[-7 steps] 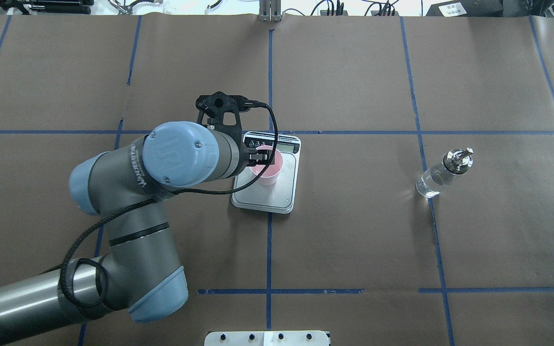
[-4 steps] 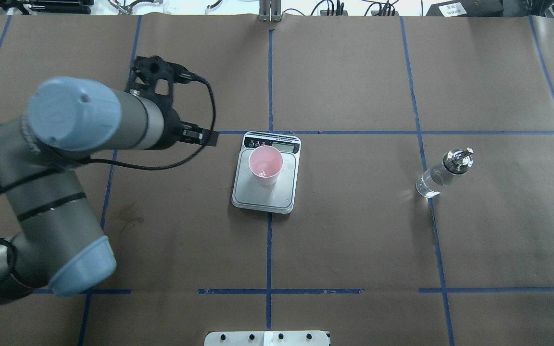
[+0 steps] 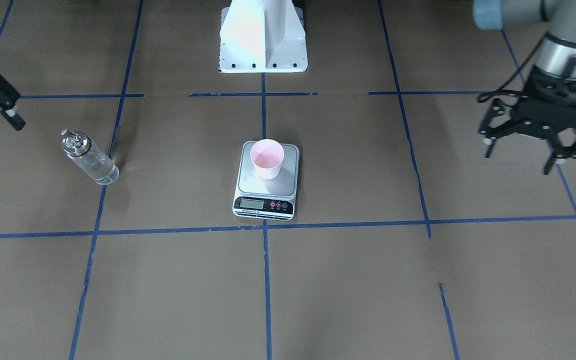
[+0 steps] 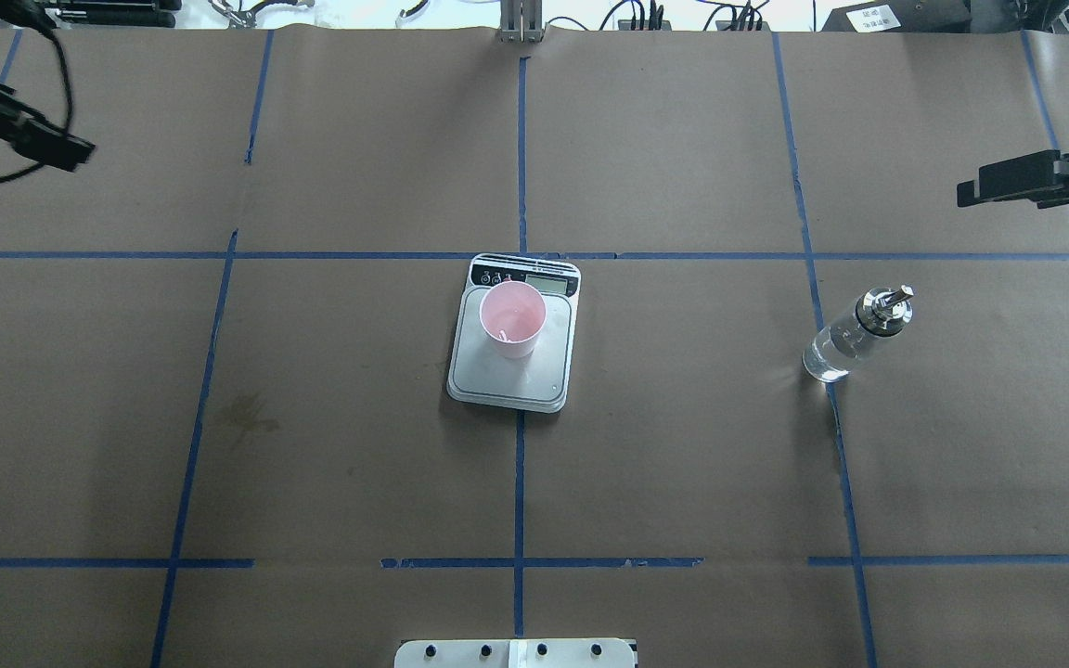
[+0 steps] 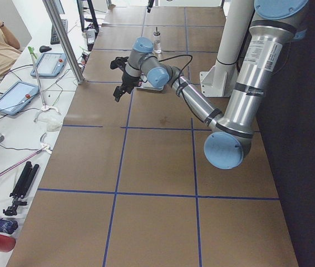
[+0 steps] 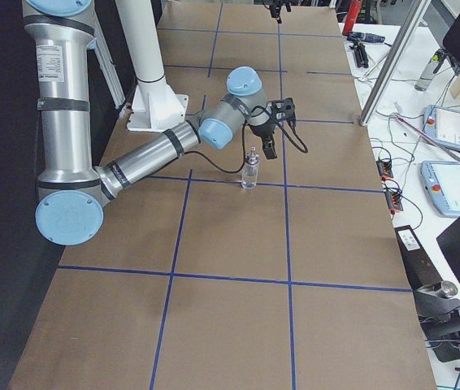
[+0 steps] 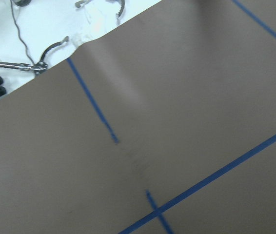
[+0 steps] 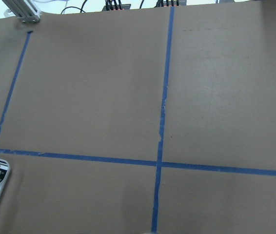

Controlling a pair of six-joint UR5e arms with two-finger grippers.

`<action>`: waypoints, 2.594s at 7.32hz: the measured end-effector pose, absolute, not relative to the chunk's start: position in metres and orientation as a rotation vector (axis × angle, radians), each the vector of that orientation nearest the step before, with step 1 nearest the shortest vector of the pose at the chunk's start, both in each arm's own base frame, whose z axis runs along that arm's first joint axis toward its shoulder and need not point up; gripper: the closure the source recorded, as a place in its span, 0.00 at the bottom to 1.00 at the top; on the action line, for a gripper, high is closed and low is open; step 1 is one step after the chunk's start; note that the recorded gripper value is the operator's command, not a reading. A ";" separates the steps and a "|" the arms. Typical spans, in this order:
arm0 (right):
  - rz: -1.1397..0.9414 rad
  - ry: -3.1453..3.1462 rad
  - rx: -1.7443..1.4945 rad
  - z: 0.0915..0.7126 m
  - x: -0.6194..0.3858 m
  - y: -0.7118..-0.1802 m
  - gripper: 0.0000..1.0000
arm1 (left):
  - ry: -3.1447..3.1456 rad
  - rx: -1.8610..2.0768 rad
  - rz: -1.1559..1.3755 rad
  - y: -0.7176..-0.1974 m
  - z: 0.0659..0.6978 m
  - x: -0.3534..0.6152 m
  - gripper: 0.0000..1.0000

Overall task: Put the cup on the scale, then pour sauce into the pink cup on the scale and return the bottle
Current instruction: 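Withdraw the left arm away from the scale, then reach the right gripper to the glass sauce bottle and grasp it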

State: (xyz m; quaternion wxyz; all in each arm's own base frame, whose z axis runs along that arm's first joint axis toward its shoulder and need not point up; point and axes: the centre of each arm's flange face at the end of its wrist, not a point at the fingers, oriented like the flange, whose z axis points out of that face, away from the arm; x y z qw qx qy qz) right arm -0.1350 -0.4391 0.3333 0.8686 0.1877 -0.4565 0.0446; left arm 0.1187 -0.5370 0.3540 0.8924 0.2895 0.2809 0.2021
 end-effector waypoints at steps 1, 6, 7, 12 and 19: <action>0.102 -0.955 0.410 0.313 -0.146 -0.423 0.00 | 0.596 0.532 0.419 -0.542 0.415 0.050 0.00; 0.188 -0.895 0.589 0.328 -0.230 -0.352 0.00 | 0.752 0.219 0.191 -0.480 0.630 -0.073 0.00; 0.190 -0.891 0.636 0.345 -0.231 -0.335 0.00 | 0.754 0.212 0.186 -0.473 0.634 -0.074 0.00; 0.256 -0.825 0.832 0.438 -0.293 -0.299 0.00 | 0.757 0.221 0.184 -0.472 0.629 -0.074 0.00; 0.222 -0.747 0.898 0.497 -0.355 -0.301 0.00 | 0.769 0.226 0.187 -0.472 0.627 -0.073 0.00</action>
